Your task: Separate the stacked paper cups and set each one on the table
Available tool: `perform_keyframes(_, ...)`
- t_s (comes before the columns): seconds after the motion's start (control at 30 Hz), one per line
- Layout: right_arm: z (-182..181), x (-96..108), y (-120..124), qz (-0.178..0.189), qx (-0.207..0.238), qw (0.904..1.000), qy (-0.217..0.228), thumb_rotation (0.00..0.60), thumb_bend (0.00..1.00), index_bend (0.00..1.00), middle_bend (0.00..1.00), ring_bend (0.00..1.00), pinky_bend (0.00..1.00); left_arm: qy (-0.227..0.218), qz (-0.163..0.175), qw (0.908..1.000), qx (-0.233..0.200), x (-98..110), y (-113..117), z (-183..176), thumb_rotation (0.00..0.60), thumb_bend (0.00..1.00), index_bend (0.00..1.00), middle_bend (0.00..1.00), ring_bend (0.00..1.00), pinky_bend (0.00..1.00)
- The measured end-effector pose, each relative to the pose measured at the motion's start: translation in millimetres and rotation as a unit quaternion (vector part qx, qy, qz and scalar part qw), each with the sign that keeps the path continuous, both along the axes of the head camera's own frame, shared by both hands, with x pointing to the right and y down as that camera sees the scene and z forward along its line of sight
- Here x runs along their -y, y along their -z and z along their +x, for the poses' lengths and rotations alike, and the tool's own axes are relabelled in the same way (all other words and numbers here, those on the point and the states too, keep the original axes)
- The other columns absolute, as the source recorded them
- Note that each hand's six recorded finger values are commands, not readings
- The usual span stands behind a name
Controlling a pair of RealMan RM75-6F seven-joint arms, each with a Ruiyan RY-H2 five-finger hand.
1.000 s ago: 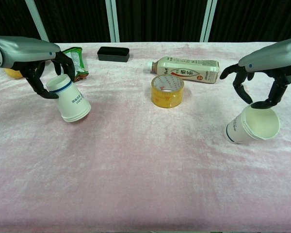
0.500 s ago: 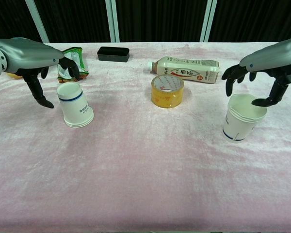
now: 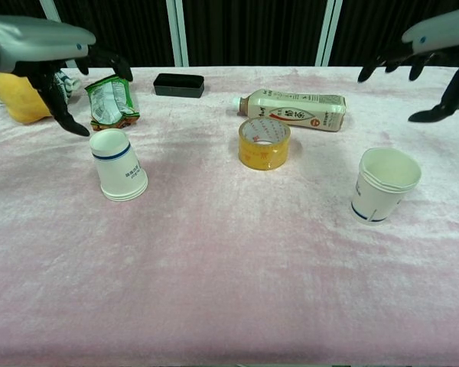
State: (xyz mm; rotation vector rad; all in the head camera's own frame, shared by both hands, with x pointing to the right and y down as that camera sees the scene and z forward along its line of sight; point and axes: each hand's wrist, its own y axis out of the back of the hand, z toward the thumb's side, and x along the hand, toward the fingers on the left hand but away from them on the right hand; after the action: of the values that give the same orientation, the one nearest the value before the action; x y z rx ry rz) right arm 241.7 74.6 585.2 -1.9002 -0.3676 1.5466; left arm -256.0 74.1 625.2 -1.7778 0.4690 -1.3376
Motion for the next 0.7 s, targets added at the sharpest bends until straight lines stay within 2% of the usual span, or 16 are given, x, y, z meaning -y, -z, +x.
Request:
perform_keyframes(0.1,23.6,10.8,18.5,0.049,0.009,0.9982,-0.033,0.6,0.27,0.13,0.0,0.08,0.18,0.003,0.032,0.9994,-0.013,5.5,22.1,-2.9,0.6,0.13,0.19,0.15,0.01,0.2)
perform_keyframes(0.2,55.8,16.0,38.1,0.105,0.015,0.992,-0.069,0.6,0.27,0.13,0.0,0.08,0.18,0.009,0.072,0.997,-0.025,8.4,44.4,-11.4,0.6,0.16,0.18,0.15,0.01,0.2)
perform_keyframes(0.37,118.1,9.0,70.1,0.198,0.027,0.9719,-0.124,0.6,0.26,0.13,0.0,0.09,0.18,0.022,0.135,0.9903,-0.024,-0.5,74.7,-42.0,0.6,0.17,0.18,0.15,0.01,0.2)
perform_keyframes(0.43,145.2,-1.1,81.6,0.23,0.031,0.9625,-0.14,0.6,0.26,0.13,0.0,0.09,0.18,0.031,0.155,0.9873,-0.017,-11.5,84.2,-61.8,0.6,0.16,0.17,0.15,0.01,0.16)
perform_keyframes(0.53,181.7,-23.5,92.0,0.256,0.021,0.9542,-0.153,0.6,0.25,0.13,0.0,0.09,0.18,0.056,0.171,0.9837,-0.01,-31.3,94.1,-92.4,0.6,0.14,0.17,0.15,0.01,0.13)
perform_keyframes(0.7,223.8,-64.1,96.9,0.265,-0.018,0.9509,-0.158,0.6,0.24,0.13,0.0,0.09,0.18,0.111,0.167,0.9796,-0.014,-66.7,99.6,-144.6,0.6,0.13,0.17,0.14,0.01,0.11)
